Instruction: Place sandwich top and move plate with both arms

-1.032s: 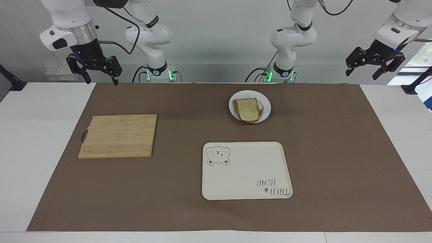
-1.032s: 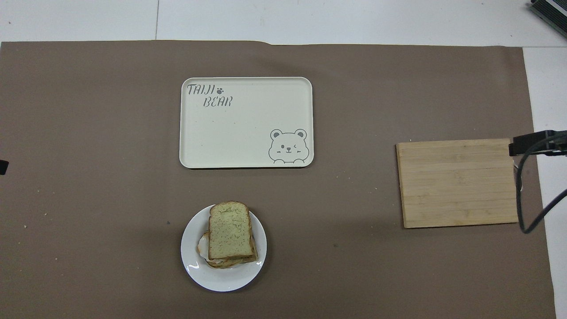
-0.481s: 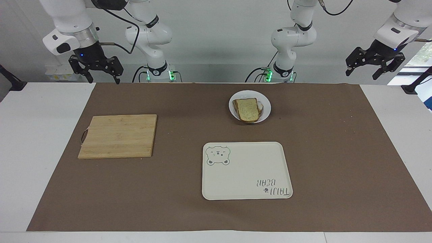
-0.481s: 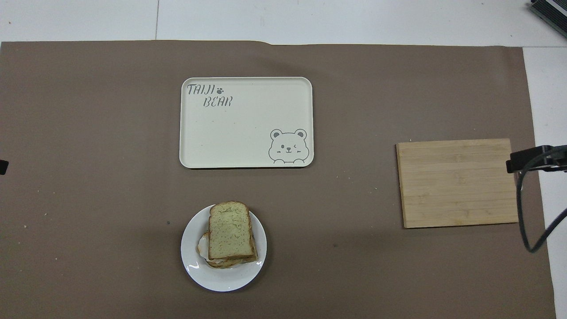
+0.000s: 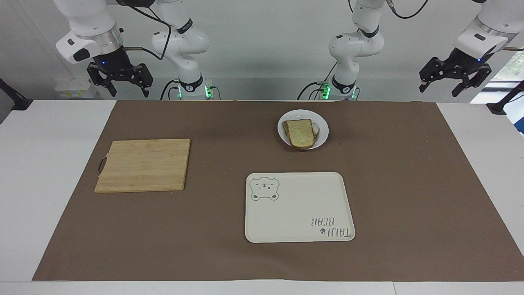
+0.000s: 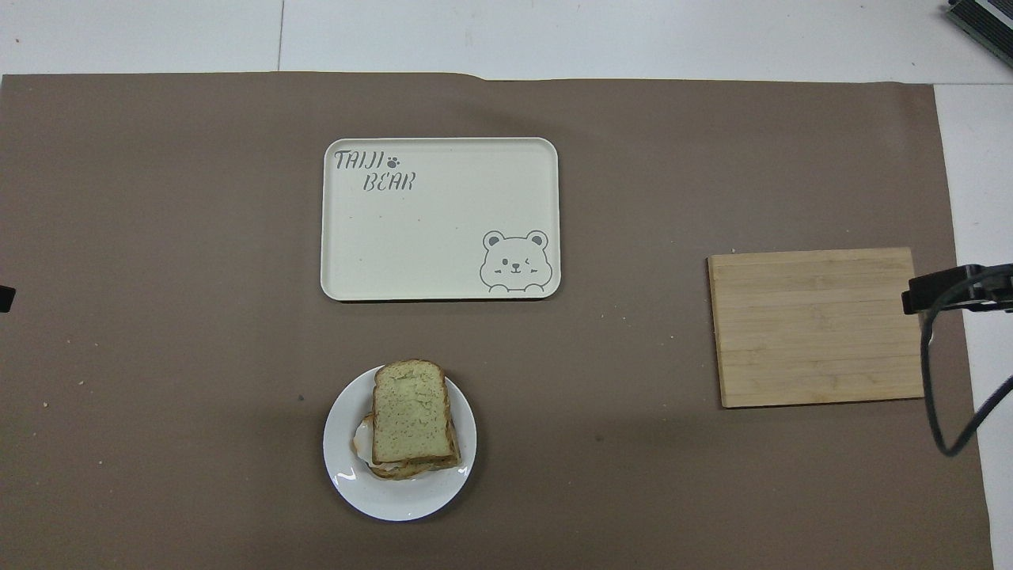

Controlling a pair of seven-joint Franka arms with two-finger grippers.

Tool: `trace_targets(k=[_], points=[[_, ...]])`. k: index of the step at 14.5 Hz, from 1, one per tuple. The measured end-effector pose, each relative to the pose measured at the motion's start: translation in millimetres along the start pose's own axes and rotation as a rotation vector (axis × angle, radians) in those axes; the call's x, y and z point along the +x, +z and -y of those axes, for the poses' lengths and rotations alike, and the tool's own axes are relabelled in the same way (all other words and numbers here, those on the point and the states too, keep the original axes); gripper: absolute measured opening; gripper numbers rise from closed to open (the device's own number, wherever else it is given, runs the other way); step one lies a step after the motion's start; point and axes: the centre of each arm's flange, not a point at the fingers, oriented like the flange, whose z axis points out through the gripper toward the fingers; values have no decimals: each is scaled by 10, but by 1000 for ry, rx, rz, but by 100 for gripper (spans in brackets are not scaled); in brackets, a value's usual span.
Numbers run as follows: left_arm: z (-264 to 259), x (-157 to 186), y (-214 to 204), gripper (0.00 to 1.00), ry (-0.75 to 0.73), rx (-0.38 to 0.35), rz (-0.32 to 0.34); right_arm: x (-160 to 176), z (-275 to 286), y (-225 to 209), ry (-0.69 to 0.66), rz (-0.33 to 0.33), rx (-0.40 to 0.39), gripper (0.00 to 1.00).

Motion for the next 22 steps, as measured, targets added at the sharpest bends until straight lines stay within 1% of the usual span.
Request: trace_targets(k=[5,6,9,10,11,12,13,15,17,20,22], points=[[-88,24,5,100,17,-1,1,5,0,-5,0,-5,0,100],[-145,37,22,100,28,-15,1,5,0,-6,0,-6,0,100],[-334,-16,210,100,49,-148,-11,12,-13,-5,3,-9,4,100],[-382,-67,334,100,51,-174,-8,12,-17,-4,4,-9,6,100],[-445,-127,495,100,55,-209,-3,12,-24,-4,5,-9,7,100],[-517,-187,672,100,61,-259,3,12,-36,-3,8,-9,7,100],[-583,-249,874,100,76,-313,16,12,-52,-1,10,-8,8,100],[-648,-344,1340,100,103,-390,42,11,-66,2,13,-8,9,100],[-687,-395,1812,100,101,-464,27,11,-65,2,13,-8,9,100],[-745,-507,2510,100,68,-587,-18,11,-65,2,13,-8,9,100],[-796,-634,2911,100,40,-681,-42,11,-65,2,13,-8,9,100]])
